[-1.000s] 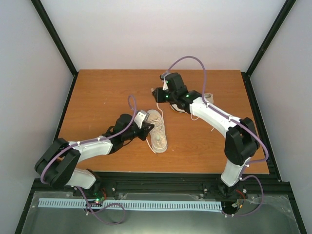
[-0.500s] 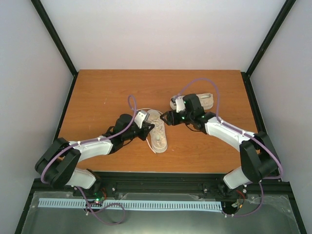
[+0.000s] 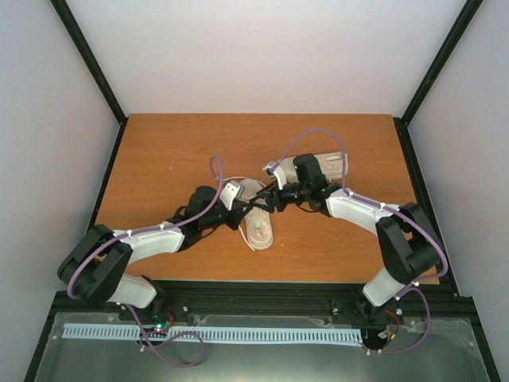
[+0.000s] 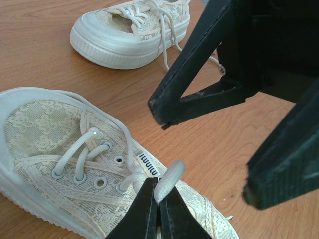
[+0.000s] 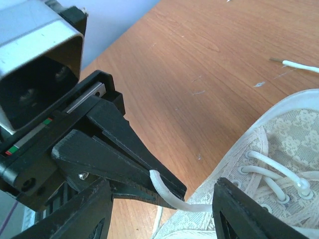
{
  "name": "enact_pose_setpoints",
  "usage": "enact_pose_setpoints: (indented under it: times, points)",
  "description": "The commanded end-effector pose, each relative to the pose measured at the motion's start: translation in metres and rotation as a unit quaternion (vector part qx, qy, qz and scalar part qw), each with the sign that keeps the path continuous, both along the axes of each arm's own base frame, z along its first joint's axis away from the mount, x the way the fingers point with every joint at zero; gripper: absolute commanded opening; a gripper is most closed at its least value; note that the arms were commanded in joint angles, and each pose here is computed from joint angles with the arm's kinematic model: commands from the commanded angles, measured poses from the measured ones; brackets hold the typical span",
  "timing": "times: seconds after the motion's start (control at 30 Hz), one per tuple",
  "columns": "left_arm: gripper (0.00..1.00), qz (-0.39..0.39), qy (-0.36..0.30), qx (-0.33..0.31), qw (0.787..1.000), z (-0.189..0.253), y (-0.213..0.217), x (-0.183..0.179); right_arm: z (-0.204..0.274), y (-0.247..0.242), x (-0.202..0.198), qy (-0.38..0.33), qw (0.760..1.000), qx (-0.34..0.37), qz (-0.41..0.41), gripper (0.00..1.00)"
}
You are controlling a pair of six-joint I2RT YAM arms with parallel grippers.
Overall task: Tie the shoes
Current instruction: Wrap the shoelace around the shoelace.
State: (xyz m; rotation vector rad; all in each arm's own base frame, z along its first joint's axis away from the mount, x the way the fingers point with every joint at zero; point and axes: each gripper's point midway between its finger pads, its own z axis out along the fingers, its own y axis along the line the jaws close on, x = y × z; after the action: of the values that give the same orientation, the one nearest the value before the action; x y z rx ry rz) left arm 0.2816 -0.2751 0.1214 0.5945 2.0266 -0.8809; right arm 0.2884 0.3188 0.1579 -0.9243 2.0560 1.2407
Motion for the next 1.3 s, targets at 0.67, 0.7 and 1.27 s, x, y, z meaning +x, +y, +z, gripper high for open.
enact_pose_setpoints:
  times: [0.67,0.7,1.27]
  points:
    - [0.55,0.004,-0.045,0.002,0.999,0.021,-0.001,0.006,-0.010,0.009,0.000,-0.027,0.998,-0.008,0.048,0.03]
    - [0.69,0.011,-0.052,0.006,0.999,0.025,0.003,0.006,-0.009,0.008,-0.001,-0.028,0.999,-0.008,0.045,0.03]
    - [0.70,0.218,0.078,0.209,0.950,-0.013,0.113,0.105,-0.018,0.004,-0.007,-0.023,0.999,-0.005,0.042,0.03]
